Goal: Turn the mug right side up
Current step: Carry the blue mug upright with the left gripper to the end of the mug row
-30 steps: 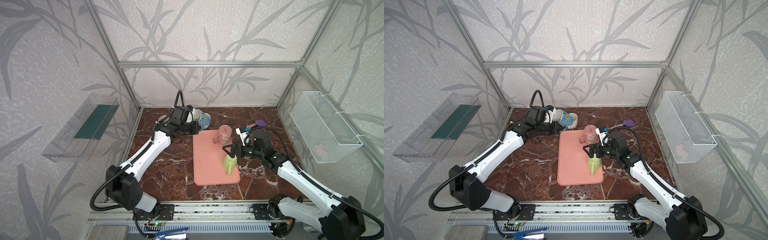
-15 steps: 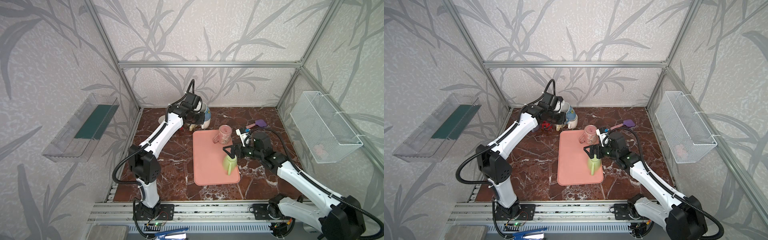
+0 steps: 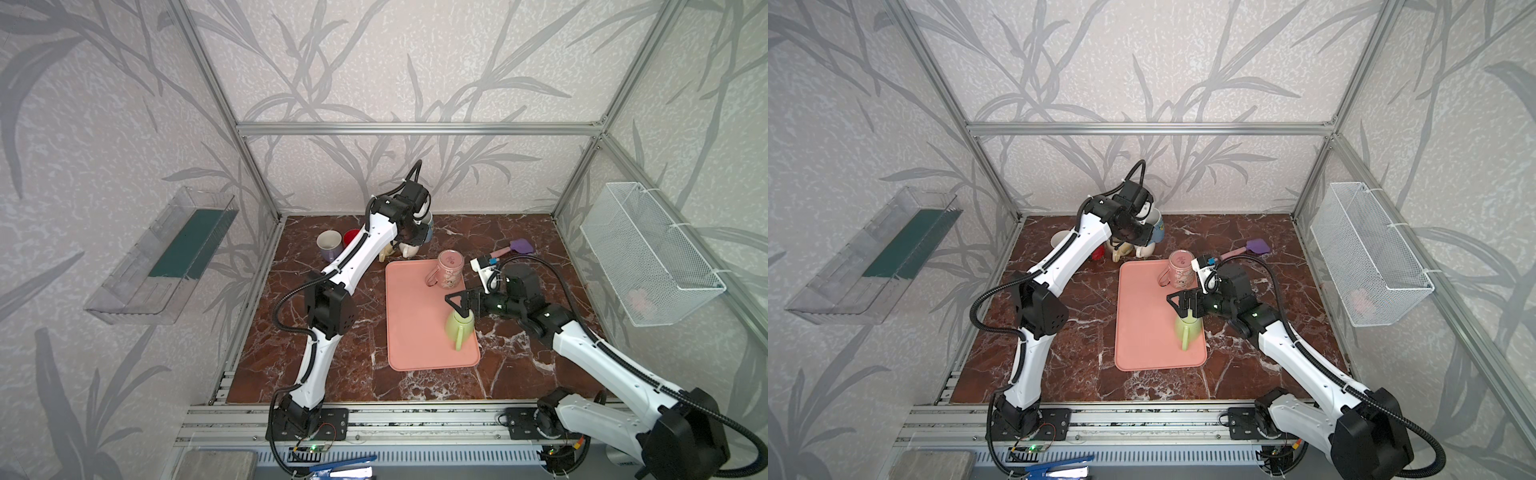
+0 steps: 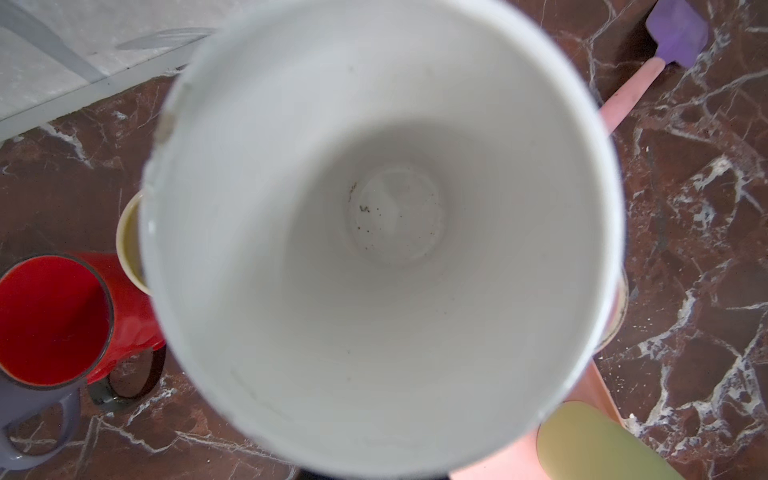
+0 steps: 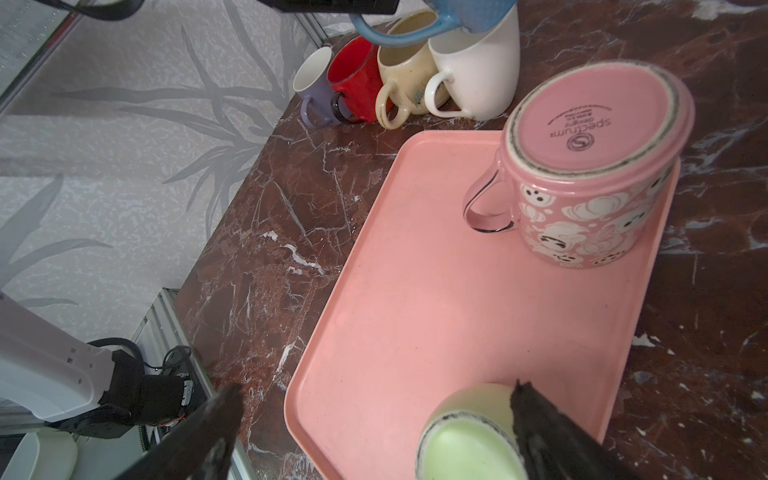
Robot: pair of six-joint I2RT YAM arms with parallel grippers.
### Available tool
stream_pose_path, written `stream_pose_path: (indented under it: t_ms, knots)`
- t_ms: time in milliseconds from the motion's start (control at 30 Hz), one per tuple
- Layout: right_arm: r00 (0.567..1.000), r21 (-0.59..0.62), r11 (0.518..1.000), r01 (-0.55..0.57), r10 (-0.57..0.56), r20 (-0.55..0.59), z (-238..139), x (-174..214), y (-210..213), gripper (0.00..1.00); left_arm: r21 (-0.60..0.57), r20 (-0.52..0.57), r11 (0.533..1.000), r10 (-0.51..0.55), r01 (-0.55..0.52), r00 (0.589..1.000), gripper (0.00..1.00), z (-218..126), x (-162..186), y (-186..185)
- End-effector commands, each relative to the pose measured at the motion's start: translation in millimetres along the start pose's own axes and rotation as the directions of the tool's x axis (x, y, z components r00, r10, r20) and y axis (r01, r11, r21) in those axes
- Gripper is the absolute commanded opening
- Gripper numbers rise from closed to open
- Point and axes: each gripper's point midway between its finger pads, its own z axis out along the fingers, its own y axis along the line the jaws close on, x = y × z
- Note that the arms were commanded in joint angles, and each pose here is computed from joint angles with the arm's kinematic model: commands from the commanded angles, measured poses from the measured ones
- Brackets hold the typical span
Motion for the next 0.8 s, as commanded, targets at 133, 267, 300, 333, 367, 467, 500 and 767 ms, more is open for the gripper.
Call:
stream_pose_path:
  t_ms: [133,267,300,333,367,467,500,767]
  knots:
    - [0.999,-0.032,0.999,-0.021,0.02,-0.028,5,3,3,0.99,-0.035,0.033,0.997,0.063,-0.062,0.997,0.0,0,-15,3]
    - [0.999,-0.032,0.999,-0.023,0.022,-0.035,3,5,4,0.99,-0.048,0.029,0.995,0.086,-0.084,0.996,0.0,12,-17,3]
    - [0.999,-0.029,0.999,-0.025,0.024,-0.037,3,5,4,0.99,-0.05,0.026,0.994,0.094,-0.093,0.995,0.0,15,-17,2]
    - [0.999,-0.029,0.999,-0.024,0.023,-0.037,2,5,5,0.99,-0.049,0.027,0.994,0.102,-0.1,0.994,0.0,17,-17,1]
    - [0.999,-0.029,0.999,-0.024,0.023,-0.039,2,6,5,0.99,-0.047,0.026,0.993,0.111,-0.109,0.993,0.0,19,-17,-1]
    - [0.999,-0.028,0.999,-0.02,0.019,-0.047,3,6,7,0.99,-0.052,0.032,0.988,0.148,-0.146,0.988,0.0,25,-18,-10]
    - [0.999,-0.027,0.999,-0.018,0.017,-0.049,3,6,8,0.99,-0.053,0.033,0.985,0.164,-0.162,0.986,0.0,27,-18,-15]
    - [0.998,-0.018,1.0,-0.018,0.017,-0.058,4,7,7,0.99,-0.05,0.043,0.982,0.183,-0.181,0.982,0.0,34,-20,-28]
